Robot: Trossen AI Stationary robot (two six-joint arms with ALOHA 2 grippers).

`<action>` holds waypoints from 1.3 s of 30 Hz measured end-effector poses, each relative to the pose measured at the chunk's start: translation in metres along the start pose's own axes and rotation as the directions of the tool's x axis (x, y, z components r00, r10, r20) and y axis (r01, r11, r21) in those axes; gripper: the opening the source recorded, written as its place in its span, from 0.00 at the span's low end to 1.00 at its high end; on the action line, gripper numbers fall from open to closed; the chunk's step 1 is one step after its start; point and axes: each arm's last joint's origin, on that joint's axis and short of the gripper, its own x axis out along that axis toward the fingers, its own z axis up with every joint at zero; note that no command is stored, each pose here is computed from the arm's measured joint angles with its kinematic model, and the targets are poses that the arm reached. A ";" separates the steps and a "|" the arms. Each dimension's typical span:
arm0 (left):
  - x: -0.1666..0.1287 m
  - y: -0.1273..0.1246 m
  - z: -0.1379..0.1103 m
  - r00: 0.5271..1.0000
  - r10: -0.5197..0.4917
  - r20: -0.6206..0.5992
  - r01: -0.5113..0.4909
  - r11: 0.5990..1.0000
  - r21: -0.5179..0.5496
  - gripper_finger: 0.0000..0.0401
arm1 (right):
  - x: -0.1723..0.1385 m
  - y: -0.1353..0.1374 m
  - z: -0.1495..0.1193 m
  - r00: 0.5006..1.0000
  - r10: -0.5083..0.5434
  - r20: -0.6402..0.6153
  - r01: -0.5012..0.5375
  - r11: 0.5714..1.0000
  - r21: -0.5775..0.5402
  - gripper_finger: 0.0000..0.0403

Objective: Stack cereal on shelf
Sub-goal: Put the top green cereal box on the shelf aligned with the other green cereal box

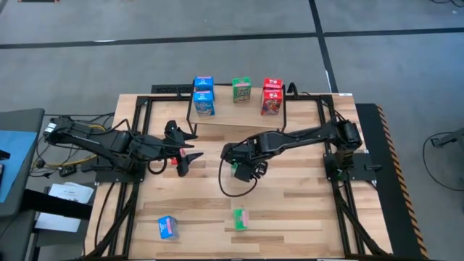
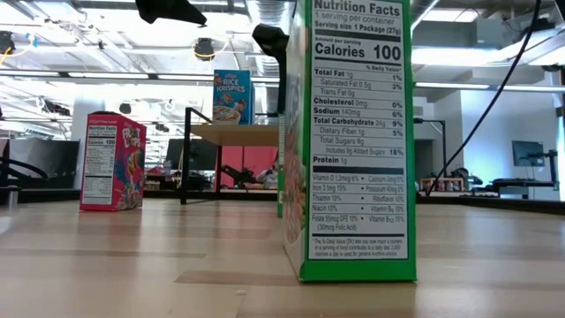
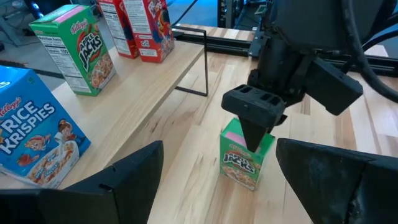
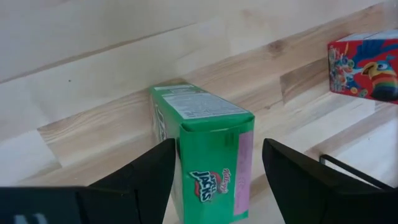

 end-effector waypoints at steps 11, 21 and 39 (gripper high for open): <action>0.000 0.000 0.000 1.000 0.000 0.000 0.000 1.000 0.000 0.75 | 0.003 0.002 -0.002 1.000 0.023 0.022 -0.023 1.000 0.019 0.66; 0.000 0.000 0.000 1.000 0.000 -0.001 0.000 1.000 0.000 0.75 | 0.002 -0.006 0.000 0.997 -0.055 0.051 0.046 0.987 0.151 0.66; 0.000 0.000 0.000 1.000 0.000 -0.001 0.000 1.000 0.001 0.75 | 0.003 -0.003 0.000 0.998 -0.028 0.047 0.020 0.985 0.169 0.66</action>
